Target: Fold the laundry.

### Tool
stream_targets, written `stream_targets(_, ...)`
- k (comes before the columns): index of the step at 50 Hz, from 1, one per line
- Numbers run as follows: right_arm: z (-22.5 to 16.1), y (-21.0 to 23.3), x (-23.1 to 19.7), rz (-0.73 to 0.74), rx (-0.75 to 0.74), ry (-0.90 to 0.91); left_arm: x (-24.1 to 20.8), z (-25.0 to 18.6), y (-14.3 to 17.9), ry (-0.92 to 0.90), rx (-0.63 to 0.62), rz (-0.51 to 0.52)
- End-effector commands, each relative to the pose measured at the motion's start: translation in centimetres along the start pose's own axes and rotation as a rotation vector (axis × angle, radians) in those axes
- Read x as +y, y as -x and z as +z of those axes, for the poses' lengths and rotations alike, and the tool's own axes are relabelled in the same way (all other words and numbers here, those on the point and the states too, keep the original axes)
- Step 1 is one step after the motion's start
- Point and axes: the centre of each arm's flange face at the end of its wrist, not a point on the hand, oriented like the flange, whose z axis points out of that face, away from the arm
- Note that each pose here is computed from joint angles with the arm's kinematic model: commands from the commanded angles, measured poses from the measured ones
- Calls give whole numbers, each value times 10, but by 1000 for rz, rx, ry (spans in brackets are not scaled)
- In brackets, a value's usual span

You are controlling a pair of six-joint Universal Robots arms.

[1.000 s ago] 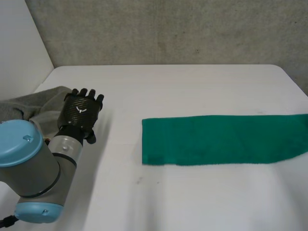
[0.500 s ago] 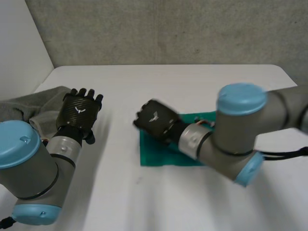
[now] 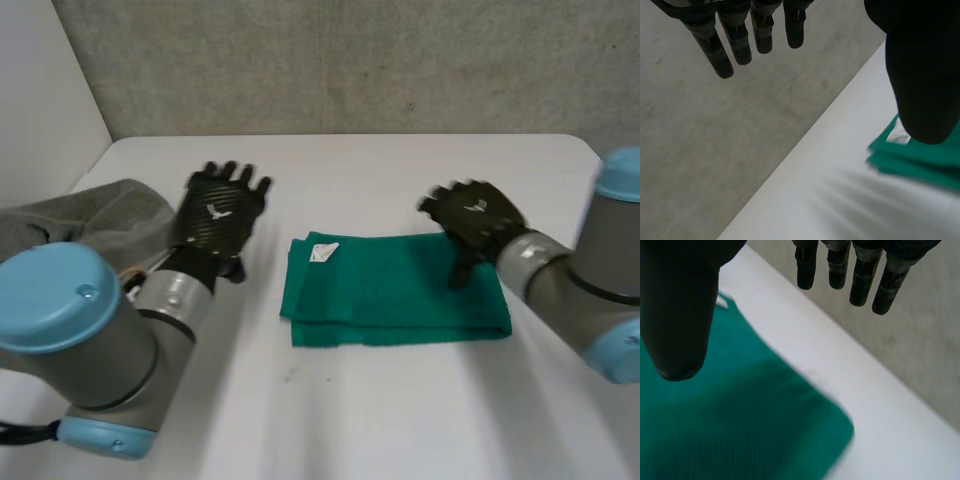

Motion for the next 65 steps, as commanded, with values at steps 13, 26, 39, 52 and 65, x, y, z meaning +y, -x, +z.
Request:
stream_targets(13,-3,-25,84,74,42,189,-3,21,-48,103,200,-225)
stream_targets(26,9,28,-26,-142,-55,-103,-6,16,14,126,22,-254)
stream_targets(39,4,165,-25,-319,-373,-155,-7,17,33,131,-91,-252)
stream_targets(52,6,55,-52,196,-109,-115,-28,46,-21,31,168,-399)
stream_targets(65,31,66,-1,231,-157,109,25,45,-60,301,275,-442)
